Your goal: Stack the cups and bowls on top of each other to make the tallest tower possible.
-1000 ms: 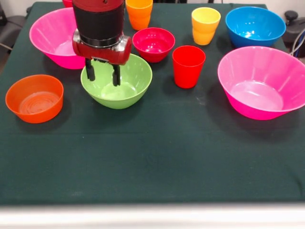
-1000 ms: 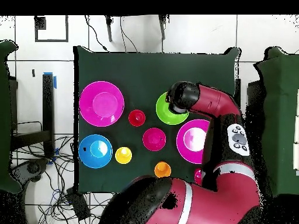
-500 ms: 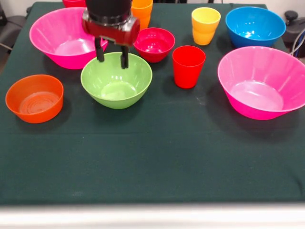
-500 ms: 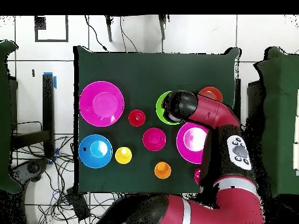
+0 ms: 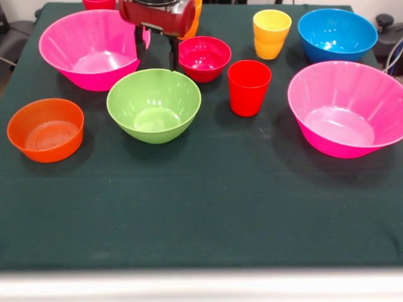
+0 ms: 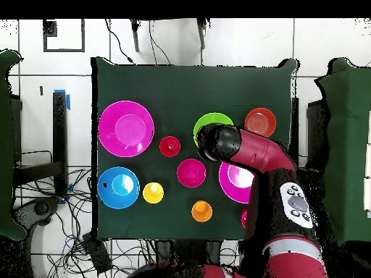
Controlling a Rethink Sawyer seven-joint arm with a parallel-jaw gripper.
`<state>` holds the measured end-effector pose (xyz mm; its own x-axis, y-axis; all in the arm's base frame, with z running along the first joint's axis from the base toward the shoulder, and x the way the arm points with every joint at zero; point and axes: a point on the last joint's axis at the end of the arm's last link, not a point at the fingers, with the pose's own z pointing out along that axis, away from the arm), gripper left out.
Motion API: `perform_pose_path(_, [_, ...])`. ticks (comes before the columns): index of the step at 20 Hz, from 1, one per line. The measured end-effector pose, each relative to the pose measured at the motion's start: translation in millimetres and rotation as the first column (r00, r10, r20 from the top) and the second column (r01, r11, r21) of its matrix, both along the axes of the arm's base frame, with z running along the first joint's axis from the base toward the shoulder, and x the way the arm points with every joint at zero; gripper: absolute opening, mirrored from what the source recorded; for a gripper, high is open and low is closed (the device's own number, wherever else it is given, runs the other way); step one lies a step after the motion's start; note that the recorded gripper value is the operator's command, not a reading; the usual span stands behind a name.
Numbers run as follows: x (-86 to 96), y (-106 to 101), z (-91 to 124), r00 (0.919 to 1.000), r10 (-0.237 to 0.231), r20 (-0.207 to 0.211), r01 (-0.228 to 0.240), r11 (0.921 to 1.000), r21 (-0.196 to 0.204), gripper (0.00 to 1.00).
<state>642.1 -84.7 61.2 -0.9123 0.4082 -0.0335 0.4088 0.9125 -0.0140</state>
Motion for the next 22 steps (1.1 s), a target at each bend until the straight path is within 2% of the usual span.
perform_pose_path(10, [-6.0, 10, -21, 0.9986, 0.008, 0.053, -0.008, 0.9999, -0.007, 1.00])
perform_pose_path(15, [-9.6, 12, -35, 0.9986, 0.009, 0.052, -0.008, 1.0000, -0.005, 1.00])
perform_pose_path(22, [-19.2, 15, -55, 0.9997, 0.007, 0.023, -0.007, 0.9999, 0.010, 1.00])
